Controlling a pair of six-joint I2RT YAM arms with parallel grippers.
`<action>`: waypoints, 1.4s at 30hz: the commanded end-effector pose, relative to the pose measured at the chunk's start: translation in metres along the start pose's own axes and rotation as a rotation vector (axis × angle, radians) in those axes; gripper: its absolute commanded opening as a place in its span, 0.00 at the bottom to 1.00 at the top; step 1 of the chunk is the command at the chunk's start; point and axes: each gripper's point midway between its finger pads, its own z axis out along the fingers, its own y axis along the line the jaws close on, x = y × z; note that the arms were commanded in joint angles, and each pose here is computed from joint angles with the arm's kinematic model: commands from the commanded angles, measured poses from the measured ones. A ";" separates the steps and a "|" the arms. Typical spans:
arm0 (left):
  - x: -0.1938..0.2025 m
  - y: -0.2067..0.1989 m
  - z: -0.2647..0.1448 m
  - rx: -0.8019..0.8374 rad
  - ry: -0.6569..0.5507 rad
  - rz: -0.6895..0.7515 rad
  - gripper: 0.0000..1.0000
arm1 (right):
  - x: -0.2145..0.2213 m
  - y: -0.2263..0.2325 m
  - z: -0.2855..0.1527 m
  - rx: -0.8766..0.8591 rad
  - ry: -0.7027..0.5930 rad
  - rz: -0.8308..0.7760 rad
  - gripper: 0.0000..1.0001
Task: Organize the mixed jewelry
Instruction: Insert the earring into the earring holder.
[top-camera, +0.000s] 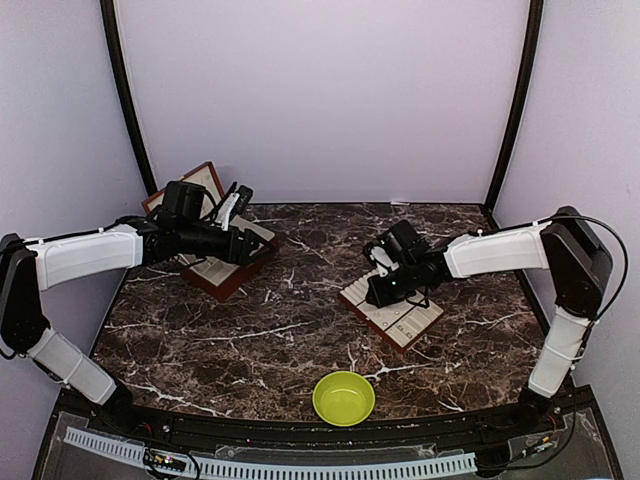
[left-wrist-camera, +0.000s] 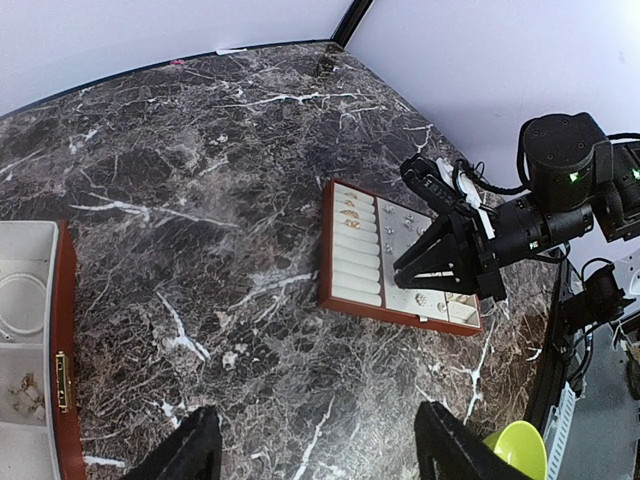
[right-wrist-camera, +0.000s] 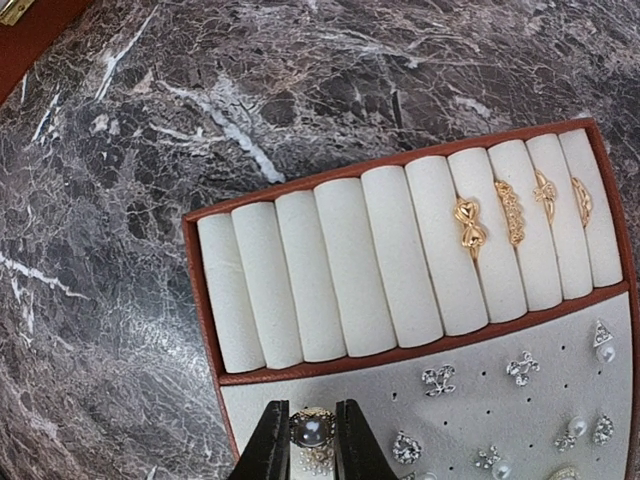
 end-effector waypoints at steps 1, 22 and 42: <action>-0.012 -0.007 -0.005 0.016 -0.016 0.022 0.69 | -0.010 0.010 0.001 -0.018 -0.022 -0.020 0.13; -0.013 -0.009 -0.007 0.017 -0.021 0.028 0.69 | -0.011 0.002 0.008 0.023 -0.041 -0.012 0.13; -0.012 -0.008 -0.005 0.018 -0.013 0.023 0.69 | 0.008 0.007 0.016 0.058 0.039 -0.093 0.14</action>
